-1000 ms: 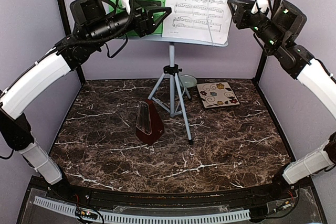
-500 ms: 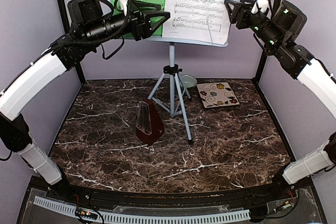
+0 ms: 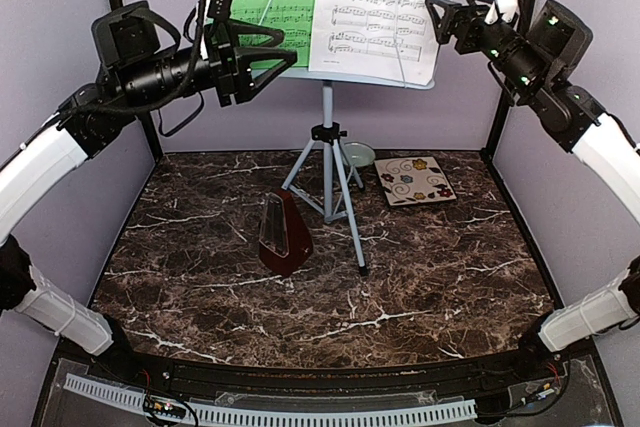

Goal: Set up the instrument practice props

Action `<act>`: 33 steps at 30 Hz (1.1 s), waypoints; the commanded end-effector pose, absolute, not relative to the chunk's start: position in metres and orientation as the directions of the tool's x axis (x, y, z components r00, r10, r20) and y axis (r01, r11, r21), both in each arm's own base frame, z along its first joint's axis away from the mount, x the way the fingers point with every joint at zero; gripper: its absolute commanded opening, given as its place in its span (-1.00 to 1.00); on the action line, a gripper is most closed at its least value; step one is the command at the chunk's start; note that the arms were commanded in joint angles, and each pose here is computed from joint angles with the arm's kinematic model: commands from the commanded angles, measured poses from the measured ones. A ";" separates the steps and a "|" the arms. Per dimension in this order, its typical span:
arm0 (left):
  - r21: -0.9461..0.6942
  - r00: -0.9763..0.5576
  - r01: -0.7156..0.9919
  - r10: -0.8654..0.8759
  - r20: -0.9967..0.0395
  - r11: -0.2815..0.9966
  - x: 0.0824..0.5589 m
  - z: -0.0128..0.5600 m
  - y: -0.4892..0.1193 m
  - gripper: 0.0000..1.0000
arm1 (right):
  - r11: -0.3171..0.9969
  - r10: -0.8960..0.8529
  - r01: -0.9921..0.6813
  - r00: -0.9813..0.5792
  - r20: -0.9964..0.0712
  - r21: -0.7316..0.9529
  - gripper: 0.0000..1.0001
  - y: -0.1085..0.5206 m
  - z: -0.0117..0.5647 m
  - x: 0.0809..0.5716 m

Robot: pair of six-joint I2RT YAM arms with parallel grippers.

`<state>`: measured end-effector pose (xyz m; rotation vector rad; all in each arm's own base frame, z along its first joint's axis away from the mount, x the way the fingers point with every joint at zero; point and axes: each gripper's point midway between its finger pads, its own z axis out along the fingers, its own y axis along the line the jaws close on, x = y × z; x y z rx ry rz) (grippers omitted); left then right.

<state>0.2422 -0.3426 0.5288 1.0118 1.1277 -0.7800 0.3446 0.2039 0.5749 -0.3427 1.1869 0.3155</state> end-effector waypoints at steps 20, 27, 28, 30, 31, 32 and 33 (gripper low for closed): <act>-0.224 -0.284 0.717 -0.016 -0.959 0.660 0.289 0.325 -0.242 0.36 | 0.822 0.117 -0.560 -0.019 -0.993 0.107 1.00 0.196 0.437 0.296; -0.290 -0.391 0.686 0.002 -0.921 0.668 0.303 0.269 -0.237 0.37 | 0.761 0.120 -0.605 -0.226 -0.967 0.236 1.00 0.224 0.353 0.303; -0.291 -0.392 0.694 0.006 -0.920 0.658 0.302 0.265 -0.238 0.37 | 0.753 0.121 -0.608 -0.249 -0.961 0.252 1.00 0.229 0.343 0.304; -0.296 -0.399 0.702 0.013 -0.917 0.648 0.303 0.258 -0.239 0.37 | 0.740 0.118 -0.615 -0.280 -0.953 0.272 1.00 0.240 0.327 0.304; -0.300 -0.404 0.704 0.016 -0.914 0.644 0.304 0.254 -0.239 0.38 | 0.736 0.113 -0.618 -0.293 -0.949 0.278 1.00 0.246 0.320 0.304; -0.307 -0.411 0.702 0.014 -0.912 0.642 0.306 0.250 -0.238 0.38 | 0.733 0.100 -0.622 -0.302 -0.948 0.275 1.00 0.253 0.314 0.303; -0.317 -0.421 0.697 0.009 -0.907 0.643 0.308 0.247 -0.237 0.39 | 0.735 0.075 -0.624 -0.316 -0.946 0.267 1.00 0.262 0.304 0.304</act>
